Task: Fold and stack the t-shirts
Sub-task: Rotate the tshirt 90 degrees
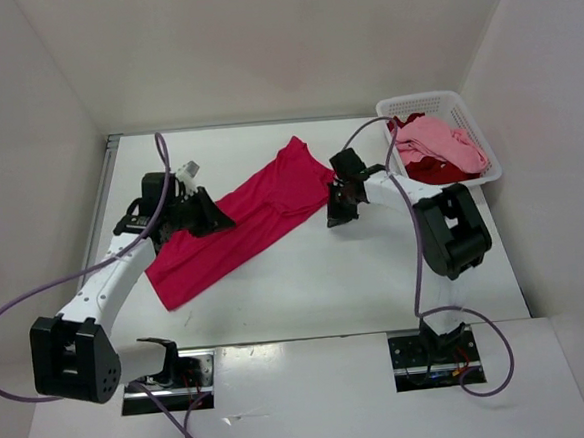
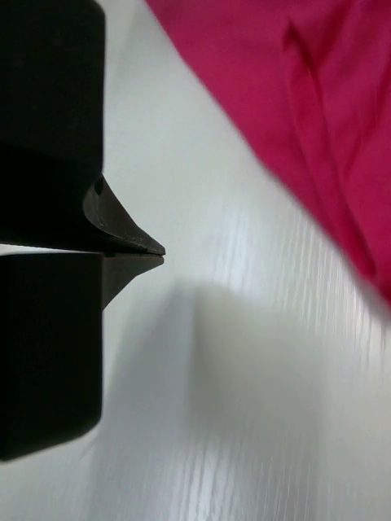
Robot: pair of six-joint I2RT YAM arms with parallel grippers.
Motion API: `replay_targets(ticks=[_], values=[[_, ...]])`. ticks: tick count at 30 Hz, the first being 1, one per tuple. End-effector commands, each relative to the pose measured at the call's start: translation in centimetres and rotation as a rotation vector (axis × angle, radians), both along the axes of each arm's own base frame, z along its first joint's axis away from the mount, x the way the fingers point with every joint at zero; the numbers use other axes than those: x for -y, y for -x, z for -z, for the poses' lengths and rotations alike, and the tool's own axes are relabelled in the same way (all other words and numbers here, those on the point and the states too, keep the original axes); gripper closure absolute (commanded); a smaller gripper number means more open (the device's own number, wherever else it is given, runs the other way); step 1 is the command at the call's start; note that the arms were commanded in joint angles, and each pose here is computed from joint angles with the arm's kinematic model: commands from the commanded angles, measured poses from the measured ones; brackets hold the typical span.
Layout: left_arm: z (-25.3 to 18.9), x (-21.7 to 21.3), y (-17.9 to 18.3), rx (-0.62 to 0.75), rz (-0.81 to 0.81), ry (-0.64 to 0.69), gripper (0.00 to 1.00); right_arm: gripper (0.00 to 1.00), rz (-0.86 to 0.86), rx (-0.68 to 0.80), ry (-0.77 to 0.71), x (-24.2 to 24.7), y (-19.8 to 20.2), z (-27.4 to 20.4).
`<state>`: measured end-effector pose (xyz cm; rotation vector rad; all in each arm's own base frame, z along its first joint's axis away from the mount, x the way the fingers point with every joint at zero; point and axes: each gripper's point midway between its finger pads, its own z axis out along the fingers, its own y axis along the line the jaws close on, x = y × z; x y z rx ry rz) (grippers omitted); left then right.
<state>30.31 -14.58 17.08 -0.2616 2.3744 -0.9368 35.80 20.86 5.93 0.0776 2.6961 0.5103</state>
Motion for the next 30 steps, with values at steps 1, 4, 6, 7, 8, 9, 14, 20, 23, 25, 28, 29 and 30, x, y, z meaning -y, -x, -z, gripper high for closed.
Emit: replay_targets(ticks=[1, 4, 6, 7, 8, 9, 14, 20, 23, 25, 28, 29, 30], values=[[-2.2, 2.4, -0.2, 0.101, 0.108, 0.006, 0.84, 1.0, 0.033, 0.057, 0.03, 1.3, -2.8, 0.7], [-2.4, 3.8, 0.4, 0.106, 0.161, 0.009, 0.81, 1.0, 0.042, 0.061, 0.028, 1.0, -4.7, 1.1], [-2.4, 4.3, 0.8, 0.106, 0.18, 0.01, 0.8, 1.0, 0.042, 0.061, 0.028, 0.2, -6.9, 2.1], [-2.4, 4.7, 1.0, 0.106, 0.194, 0.011, 0.78, 1.0, 0.042, 0.06, 0.029, -0.1, -7.7, 2.6], [-2.7, 5.1, 1.3, 0.11, 0.198, 0.019, 0.77, 1.0, 0.048, 0.072, 0.035, -0.8, -10.0, 3.5], [-2.8, 5.1, 1.4, 0.1, 0.19, 0.028, 0.77, 1.0, 0.048, 0.066, 0.038, -1.2, -11.0, 4.1], [-6.0, 7.2, 2.0, 0.13, 0.211, 0.087, 0.73, 1.0, 0.044, 0.196, -0.004, -5.0, -22.7, 1.3], [-8.6, 6.7, 2.4, 0.173, 0.148, 0.033, 0.61, 0.74, 0.066, 0.31, -0.066, -4.1, -21.6, -9.4], [-7.7, 4.2, 2.1, 0.161, 0.074, 0.017, 0.56, 0.59, 0.009, 0.381, -0.093, -4.7, -16.0, -13.3], [-6.6, 2.4, 1.7, 0.141, 0.023, 0.0, 0.56, 0.55, -0.018, 0.262, -0.135, -5.3, -10.2, -9.3], [-3.1, -0.7, 1.2, 0.057, -0.066, -0.051, 0.53, 0.47, -0.132, 0.14, -0.279, -10.5, -1.0, -7.3], [-2.5, -1.4, 1.3, 0.039, -0.077, -0.054, 0.51, 0.45, -0.182, 0.122, -0.358, -14.3, 2.1, -7.5], [-2.2, -2.2, 0.9, 0.032, -0.097, -0.062, 0.51, 0.44, -0.195, 0.059, -0.369, -15.2, 4.9, -5.5]])
